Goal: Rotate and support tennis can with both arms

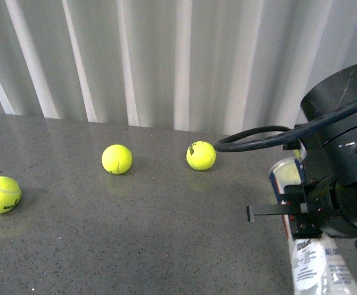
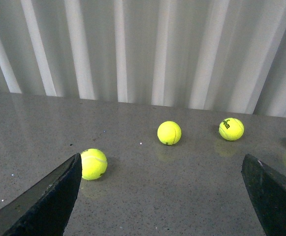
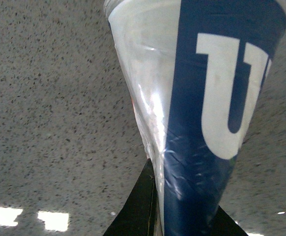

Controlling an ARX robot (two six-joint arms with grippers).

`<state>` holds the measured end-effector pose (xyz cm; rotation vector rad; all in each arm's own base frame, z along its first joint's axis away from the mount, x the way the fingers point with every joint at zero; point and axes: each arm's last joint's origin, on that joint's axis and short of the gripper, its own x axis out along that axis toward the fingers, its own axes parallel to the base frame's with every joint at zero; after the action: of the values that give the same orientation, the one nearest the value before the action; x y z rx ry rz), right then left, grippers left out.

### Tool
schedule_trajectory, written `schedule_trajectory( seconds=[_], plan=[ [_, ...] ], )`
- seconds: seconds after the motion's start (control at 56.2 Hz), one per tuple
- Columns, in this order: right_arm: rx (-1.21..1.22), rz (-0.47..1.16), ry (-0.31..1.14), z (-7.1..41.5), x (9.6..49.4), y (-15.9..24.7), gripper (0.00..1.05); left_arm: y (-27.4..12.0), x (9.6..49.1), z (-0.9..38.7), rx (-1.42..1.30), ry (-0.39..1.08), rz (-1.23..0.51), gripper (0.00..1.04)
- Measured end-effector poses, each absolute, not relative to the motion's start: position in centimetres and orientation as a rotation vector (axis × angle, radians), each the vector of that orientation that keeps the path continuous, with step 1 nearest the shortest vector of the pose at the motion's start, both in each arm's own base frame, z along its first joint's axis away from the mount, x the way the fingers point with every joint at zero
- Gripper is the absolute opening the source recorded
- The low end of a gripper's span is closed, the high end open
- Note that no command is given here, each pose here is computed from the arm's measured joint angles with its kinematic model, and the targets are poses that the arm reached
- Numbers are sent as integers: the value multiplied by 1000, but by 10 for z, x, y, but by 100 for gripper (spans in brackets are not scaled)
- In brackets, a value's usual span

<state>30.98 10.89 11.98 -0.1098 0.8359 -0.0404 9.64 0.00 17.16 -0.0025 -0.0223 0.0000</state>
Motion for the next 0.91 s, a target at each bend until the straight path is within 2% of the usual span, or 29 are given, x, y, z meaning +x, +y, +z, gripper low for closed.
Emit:
schedule_trajectory(
  seconds=[0.089,0.196,0.285,0.427,0.622,0.907],
  plan=[
    [-281,-37,674,139,302,111,6,0,96,172,-2,-22,0,98],
    [-637,16,436,148,285,116,6,0,96,172,-2,-22,0,98],
    [-925,182,357,142,272,123,6,0,96,172,-2,-22,0,98],
    [-1189,353,303,132,259,133,6,0,96,172,-2,-22,0,98],
    [-1326,478,255,114,261,152,5,0,96,172,-2,-22,0,98],
    [-1264,621,274,96,285,189,5,0,96,172,-2,-22,0,98]
  ],
)
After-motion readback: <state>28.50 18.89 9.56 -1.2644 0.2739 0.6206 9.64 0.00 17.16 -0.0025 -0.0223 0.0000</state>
